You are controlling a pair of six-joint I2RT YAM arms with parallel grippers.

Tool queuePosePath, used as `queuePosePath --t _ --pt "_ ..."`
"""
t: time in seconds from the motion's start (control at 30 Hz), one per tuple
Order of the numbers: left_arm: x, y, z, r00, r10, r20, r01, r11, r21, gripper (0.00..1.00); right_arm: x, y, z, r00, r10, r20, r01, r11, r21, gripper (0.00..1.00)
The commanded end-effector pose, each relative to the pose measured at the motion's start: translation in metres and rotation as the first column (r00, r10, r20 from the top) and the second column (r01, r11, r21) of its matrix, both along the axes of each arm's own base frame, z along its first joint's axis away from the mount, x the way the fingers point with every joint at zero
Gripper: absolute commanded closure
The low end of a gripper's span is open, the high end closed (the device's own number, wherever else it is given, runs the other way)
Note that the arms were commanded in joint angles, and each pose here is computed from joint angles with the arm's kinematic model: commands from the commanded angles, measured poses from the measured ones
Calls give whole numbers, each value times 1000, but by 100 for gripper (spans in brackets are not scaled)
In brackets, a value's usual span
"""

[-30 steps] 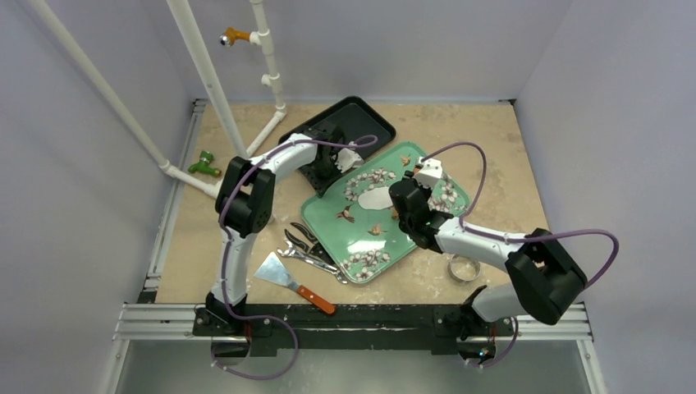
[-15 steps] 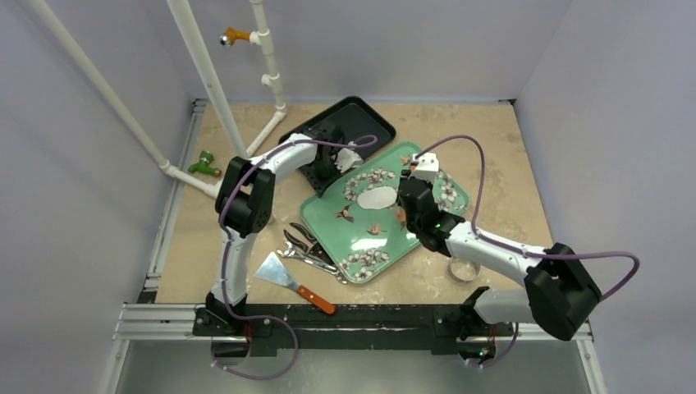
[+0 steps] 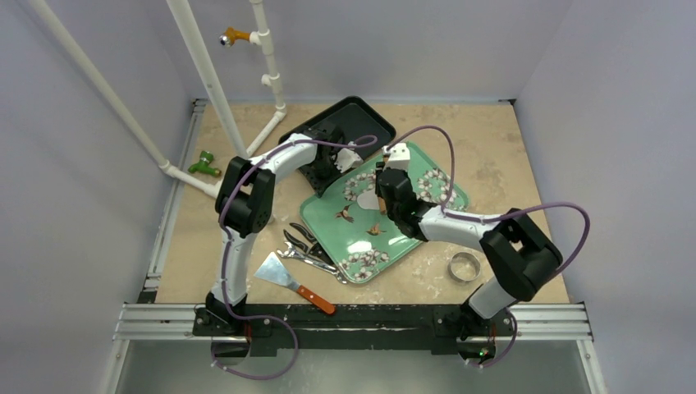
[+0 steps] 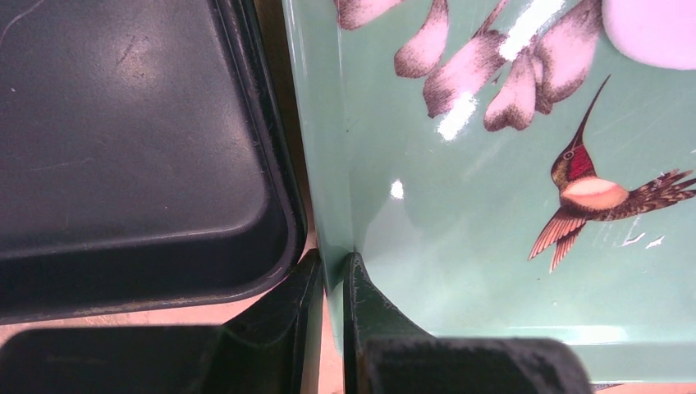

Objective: Roll out the dumpling wrappers from the dough

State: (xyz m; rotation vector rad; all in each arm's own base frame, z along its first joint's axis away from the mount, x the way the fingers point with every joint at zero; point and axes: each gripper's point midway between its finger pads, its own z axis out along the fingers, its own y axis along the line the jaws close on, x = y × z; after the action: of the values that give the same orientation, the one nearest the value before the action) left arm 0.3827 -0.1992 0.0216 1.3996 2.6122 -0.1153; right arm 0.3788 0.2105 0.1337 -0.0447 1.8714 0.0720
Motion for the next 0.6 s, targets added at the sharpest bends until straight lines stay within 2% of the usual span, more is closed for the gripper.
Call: queuePosePath --t 0.0,0.13,0.4,0.57 --pt "-2 36 -16 999 -30 -15 32 989 141 100 12 -19 -7 990 -137 -20 136 990 -44 100" --pt "-2 36 -16 999 -34 -11 35 989 140 100 -1 -49 -27 968 -240 -74 225 959 -171 100" --pt "-3 38 -17 999 -37 -9 38 989 143 100 -18 -60 -51 947 -280 -156 256 954 -157 100" --pt "-3 38 -16 999 -39 -3 39 989 141 100 -25 -78 -60 920 -353 -170 333 933 -134 100"
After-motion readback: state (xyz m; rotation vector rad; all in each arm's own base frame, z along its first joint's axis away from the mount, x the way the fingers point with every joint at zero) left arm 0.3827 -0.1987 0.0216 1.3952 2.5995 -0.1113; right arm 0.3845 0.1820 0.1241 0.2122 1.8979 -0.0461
